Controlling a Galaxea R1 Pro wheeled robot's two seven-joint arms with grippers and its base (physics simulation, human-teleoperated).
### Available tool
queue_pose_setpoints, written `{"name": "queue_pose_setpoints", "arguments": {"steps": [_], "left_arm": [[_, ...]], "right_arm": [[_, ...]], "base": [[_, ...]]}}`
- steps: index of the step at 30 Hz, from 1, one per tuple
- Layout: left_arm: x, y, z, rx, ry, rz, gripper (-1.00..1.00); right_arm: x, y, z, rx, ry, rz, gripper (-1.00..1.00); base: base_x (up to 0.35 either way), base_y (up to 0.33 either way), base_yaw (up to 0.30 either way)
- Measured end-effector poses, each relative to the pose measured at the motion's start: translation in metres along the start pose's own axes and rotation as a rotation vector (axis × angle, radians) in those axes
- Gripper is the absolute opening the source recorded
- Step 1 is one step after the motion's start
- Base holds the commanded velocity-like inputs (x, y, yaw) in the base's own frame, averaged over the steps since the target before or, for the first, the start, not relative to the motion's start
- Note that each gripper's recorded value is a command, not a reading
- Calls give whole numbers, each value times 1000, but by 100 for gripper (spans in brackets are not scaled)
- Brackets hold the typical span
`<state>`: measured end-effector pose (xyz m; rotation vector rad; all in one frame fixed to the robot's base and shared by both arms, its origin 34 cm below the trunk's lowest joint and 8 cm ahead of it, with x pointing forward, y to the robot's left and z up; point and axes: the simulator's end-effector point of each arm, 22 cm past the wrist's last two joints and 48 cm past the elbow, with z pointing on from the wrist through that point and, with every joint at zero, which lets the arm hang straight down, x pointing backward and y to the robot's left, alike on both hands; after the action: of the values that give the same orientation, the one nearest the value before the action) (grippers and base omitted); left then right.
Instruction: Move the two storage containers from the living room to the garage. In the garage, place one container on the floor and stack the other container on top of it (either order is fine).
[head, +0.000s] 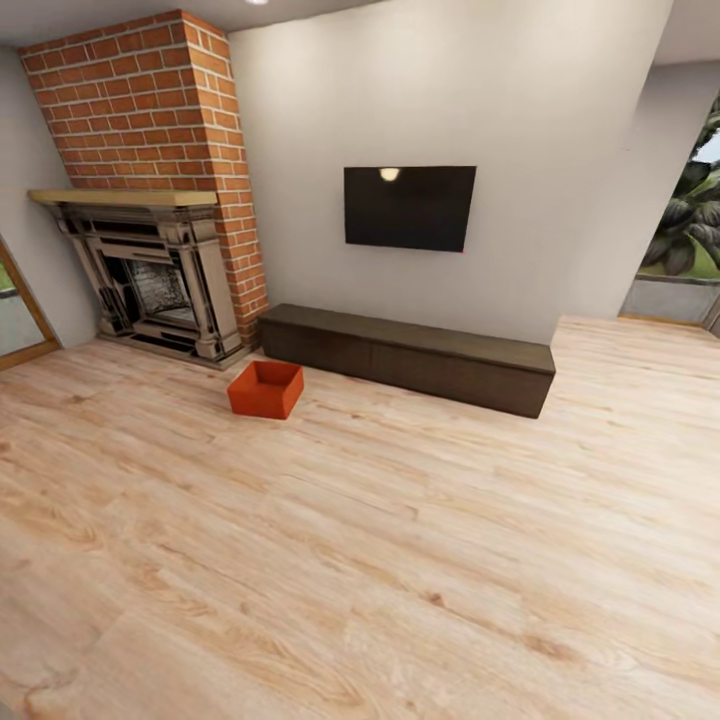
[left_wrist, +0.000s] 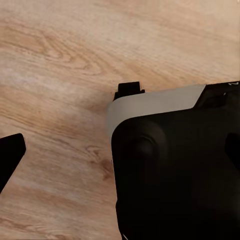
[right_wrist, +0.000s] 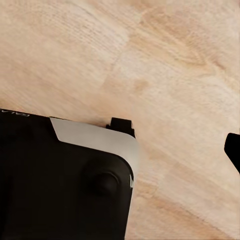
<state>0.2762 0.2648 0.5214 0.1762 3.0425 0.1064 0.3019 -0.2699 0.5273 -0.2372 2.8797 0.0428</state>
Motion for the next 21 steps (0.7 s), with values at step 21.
{"name": "queue_pose_setpoints", "arguments": {"steps": [21], "left_arm": [[0, 0, 0, 0, 0, 2, 100]], "right_arm": [[-1, 7, 0, -12, -1, -25, 100]], "base": [[300, 147, 0]]}}
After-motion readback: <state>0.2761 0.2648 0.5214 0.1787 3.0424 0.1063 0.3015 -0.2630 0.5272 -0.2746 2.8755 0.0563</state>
